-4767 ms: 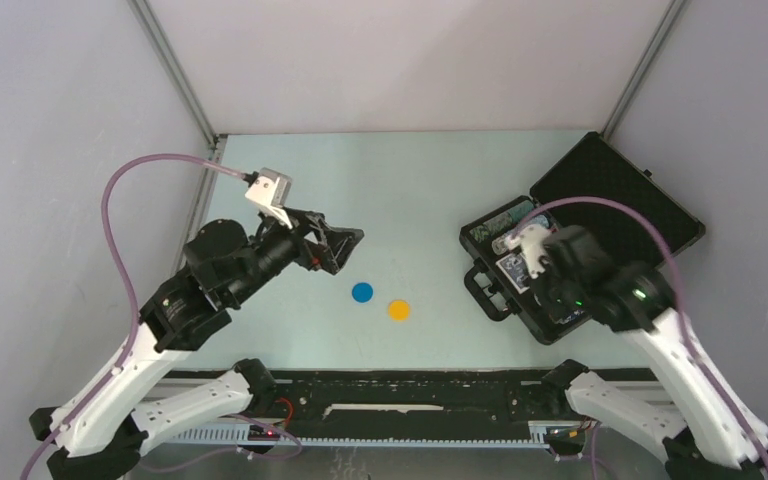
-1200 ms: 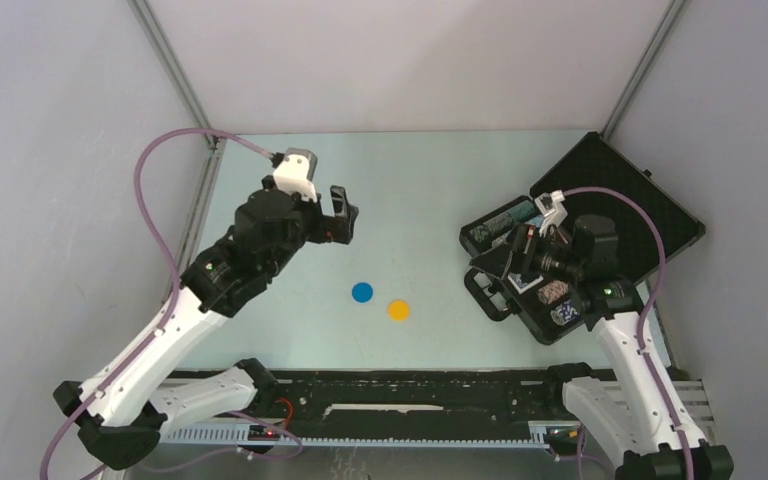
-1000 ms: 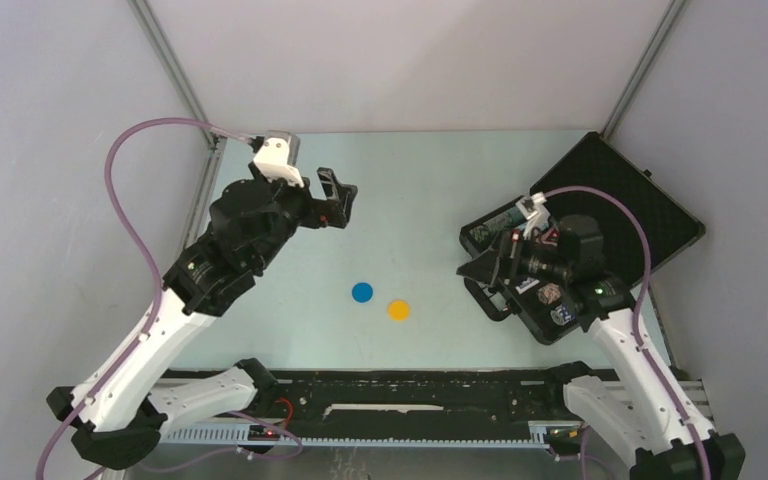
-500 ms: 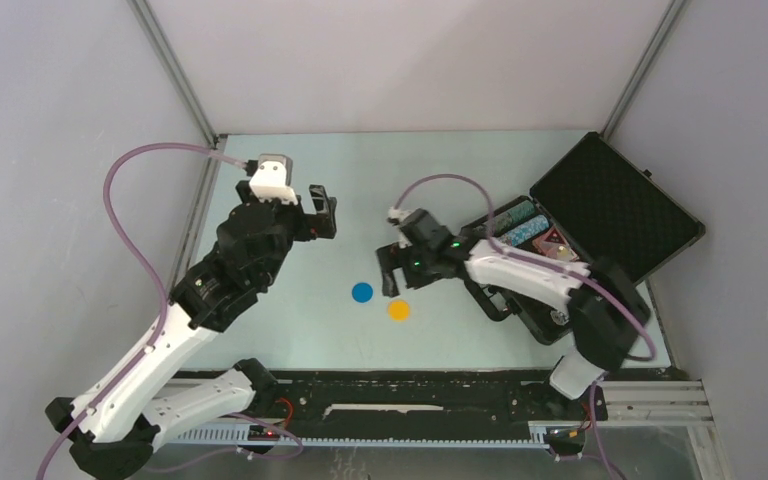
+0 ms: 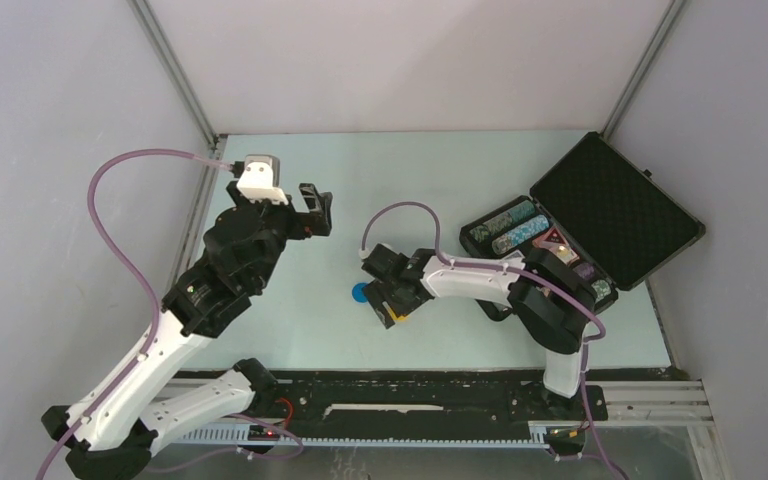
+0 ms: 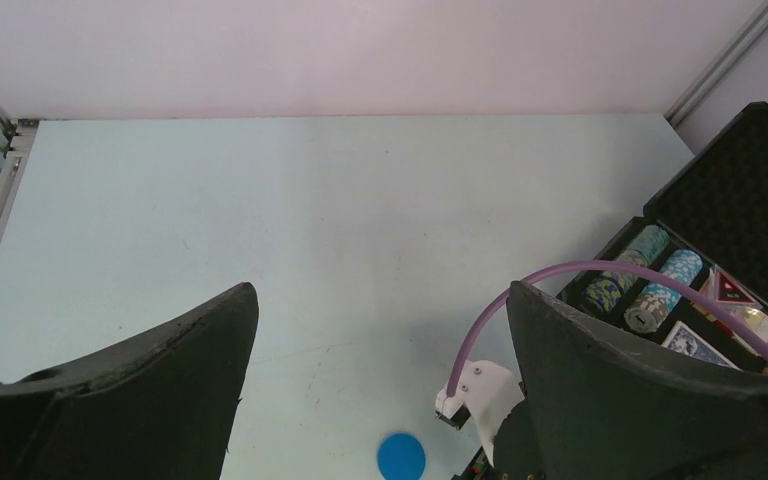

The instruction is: Pack up texas hold em set

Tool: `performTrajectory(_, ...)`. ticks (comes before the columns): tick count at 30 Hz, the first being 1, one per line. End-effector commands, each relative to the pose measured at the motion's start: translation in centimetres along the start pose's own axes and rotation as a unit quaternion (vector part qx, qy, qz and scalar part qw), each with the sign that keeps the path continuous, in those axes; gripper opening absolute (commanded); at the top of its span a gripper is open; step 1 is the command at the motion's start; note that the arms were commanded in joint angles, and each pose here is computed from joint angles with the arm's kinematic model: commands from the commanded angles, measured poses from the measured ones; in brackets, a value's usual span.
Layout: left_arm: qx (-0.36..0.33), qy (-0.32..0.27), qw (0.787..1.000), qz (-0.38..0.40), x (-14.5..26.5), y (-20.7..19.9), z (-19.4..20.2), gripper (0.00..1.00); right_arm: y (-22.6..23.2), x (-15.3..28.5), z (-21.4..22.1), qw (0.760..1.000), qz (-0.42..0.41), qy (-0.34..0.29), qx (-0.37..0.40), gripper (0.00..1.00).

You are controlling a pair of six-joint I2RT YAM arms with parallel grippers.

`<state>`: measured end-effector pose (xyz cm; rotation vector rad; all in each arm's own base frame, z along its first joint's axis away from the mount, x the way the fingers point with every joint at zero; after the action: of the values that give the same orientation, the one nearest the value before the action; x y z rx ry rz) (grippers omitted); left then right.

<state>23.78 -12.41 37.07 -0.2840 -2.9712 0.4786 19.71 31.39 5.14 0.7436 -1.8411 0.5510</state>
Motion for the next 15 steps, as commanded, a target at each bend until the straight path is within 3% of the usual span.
performTrajectory(1,0.016,-0.014,1.000,0.003,0.0,0.0,-0.4,1.00,-0.3,-0.2,-0.5,1.000,0.022,-0.001,0.002,0.89)
performTrajectory(15,0.014,-0.017,1.000,-0.003,0.1,0.2,-0.5,1.00,0.0,-0.5,-1.9,1.000,0.001,-0.024,-0.005,0.82)
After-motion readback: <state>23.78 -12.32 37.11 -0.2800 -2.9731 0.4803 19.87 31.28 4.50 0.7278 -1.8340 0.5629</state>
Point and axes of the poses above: each gripper's point midway between its finger pads, its own x axis back along the fingers, its own y axis along the line the jaws close on, z = x × y, the point moved 3 cm from there along x, back along the fingers, and after that the axes turned 9 degrees about x, right-handed, at the moved point
